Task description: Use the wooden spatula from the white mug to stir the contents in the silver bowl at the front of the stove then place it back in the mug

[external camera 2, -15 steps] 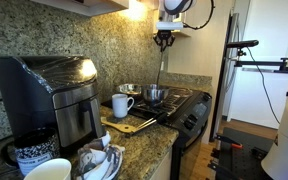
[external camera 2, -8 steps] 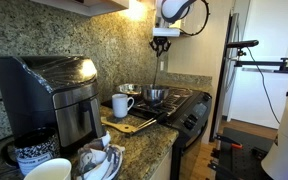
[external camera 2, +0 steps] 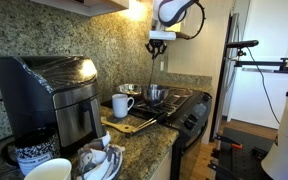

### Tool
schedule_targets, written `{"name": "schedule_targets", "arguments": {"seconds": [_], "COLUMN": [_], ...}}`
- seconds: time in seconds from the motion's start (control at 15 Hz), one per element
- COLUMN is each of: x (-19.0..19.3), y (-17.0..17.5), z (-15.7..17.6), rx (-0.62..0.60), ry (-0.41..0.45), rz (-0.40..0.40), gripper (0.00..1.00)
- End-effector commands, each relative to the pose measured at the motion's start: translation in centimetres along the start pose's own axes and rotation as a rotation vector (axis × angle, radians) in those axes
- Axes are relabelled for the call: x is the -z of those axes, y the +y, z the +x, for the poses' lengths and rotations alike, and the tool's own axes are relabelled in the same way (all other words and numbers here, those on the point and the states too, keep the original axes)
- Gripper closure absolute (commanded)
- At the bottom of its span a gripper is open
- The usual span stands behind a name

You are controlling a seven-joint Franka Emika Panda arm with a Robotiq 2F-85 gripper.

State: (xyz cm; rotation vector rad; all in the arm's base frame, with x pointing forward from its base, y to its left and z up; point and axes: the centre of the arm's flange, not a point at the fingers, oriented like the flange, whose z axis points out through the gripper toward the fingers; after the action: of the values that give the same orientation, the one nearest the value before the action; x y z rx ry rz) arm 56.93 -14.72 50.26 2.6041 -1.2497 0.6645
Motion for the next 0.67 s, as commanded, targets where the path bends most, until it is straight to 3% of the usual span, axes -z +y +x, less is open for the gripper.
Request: {"name": "schedule_targets", "arguments": {"seconds": [0.0,0.6], "x": [0.2,0.1], "y": [0.0,2.2], "z": [0.0,0.5], "rx": [0.002,-0.018], "ry": [-0.012,-0.053], "rz": [-0.007,-0.110], "gripper": [0.94,0.94]}}
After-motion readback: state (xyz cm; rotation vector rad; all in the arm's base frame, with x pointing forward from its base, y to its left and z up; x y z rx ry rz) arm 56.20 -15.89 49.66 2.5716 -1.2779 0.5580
